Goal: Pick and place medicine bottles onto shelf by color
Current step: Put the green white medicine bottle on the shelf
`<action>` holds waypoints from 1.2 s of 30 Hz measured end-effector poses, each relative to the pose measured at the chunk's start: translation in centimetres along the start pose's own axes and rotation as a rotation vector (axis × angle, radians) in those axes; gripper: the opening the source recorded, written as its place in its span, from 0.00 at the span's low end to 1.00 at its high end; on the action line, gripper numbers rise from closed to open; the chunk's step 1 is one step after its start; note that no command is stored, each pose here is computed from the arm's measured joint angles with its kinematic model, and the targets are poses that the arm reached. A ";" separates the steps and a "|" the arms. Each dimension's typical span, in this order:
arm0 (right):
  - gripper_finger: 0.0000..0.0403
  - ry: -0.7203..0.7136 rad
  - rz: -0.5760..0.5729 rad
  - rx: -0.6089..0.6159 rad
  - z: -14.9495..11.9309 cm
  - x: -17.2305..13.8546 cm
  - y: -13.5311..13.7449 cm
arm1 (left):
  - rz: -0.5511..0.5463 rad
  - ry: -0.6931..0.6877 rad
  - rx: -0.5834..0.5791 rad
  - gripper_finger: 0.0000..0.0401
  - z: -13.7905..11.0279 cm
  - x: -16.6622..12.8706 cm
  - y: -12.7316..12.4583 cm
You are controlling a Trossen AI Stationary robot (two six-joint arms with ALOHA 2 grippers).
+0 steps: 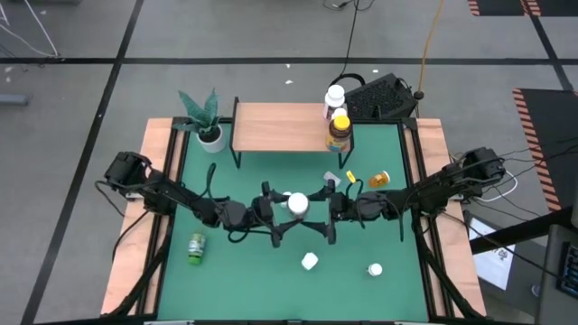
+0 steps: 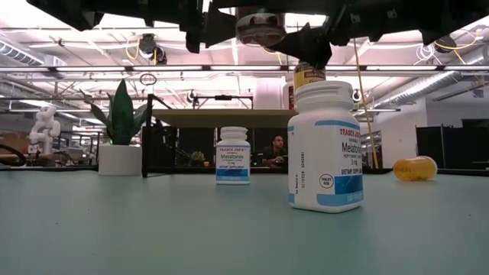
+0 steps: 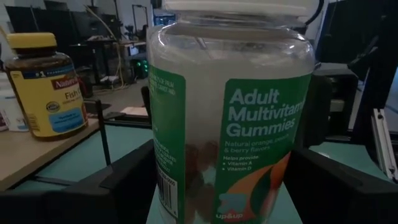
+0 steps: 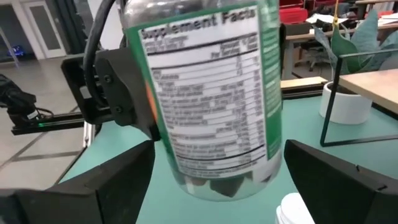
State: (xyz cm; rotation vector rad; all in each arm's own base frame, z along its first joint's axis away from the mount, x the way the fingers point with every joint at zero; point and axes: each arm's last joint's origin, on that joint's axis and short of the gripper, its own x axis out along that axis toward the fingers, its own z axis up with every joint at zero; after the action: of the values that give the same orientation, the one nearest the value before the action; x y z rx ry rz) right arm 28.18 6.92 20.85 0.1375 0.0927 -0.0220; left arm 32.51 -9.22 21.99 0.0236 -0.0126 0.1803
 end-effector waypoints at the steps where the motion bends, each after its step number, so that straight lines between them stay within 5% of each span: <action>1: 0.87 -0.002 0.000 0.001 0.0 0.0 0.0 | 0.000 -0.002 -0.002 0.75 0.0 0.0 0.0; 23: 0.70 -0.002 -0.010 -0.074 -1.2 0.9 -0.2 | 0.007 0.019 0.007 0.76 -0.3 0.0 0.1; 36: 0.70 0.115 -0.004 -0.159 -2.3 1.0 -0.7 | -0.001 -0.010 0.026 0.98 0.1 -0.3 -0.5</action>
State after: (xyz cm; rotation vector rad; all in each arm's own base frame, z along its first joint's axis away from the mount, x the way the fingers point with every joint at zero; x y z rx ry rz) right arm 28.96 6.56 18.36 -0.0202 0.2088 -0.0112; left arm 32.32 -9.81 22.11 0.0505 -0.0202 0.1796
